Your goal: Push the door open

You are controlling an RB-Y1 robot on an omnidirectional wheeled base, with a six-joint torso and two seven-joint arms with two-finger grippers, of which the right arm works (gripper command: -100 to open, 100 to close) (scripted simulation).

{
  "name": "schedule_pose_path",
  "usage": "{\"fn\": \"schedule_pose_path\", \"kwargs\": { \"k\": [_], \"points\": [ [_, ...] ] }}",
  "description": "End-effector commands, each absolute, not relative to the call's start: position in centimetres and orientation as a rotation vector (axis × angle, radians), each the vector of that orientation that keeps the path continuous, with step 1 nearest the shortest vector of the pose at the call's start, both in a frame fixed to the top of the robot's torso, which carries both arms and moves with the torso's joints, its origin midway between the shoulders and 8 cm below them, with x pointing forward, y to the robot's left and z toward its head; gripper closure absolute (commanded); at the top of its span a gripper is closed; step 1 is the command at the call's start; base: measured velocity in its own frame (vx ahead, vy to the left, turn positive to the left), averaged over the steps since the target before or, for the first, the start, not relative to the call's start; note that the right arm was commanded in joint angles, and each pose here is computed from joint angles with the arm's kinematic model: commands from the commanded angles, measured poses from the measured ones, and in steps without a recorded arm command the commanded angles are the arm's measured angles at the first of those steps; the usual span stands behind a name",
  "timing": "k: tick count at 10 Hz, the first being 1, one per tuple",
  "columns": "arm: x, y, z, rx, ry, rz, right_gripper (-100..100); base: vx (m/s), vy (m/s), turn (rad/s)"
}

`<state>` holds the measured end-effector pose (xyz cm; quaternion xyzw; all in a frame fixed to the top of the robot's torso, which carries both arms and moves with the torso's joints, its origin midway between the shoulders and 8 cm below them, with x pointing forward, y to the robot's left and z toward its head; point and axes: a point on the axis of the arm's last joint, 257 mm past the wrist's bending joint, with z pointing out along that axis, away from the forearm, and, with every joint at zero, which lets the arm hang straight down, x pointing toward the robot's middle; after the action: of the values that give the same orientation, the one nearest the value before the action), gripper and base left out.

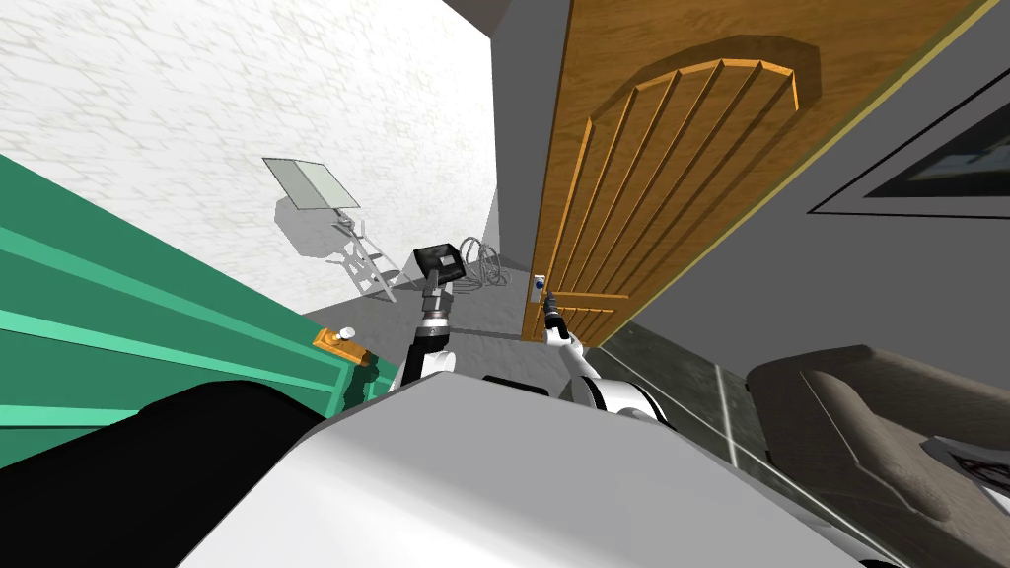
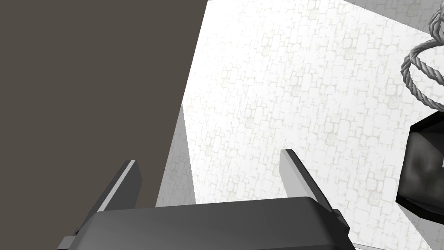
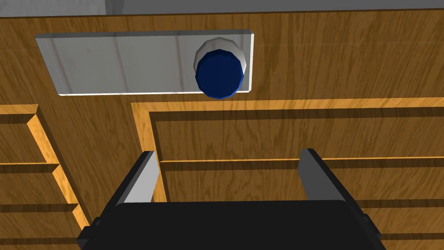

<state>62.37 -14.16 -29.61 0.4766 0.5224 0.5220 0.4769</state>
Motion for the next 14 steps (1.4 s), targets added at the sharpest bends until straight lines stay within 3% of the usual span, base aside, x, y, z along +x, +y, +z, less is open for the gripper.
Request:
{"fn": "schedule_pose_path", "kwargs": {
  "k": [1, 6, 10, 14],
  "points": [
    [62.4, -14.2, -29.6, 1.164, 1.276, 1.276, -100, 0.012, 0.015, 0.043],
    [62.4, -14.2, -29.6, 1.164, 1.276, 1.276, -100, -0.002, -0.002, -0.006],
    [63.0, -18.2, -29.2, 1.133, 1.271, 1.215, -100, 0.045, -0.054, -0.012],
    [62.4, -14.2, -29.6, 1.165, 1.275, 1.275, -100, -0.051, 0.049, 0.017]
  ]
}}
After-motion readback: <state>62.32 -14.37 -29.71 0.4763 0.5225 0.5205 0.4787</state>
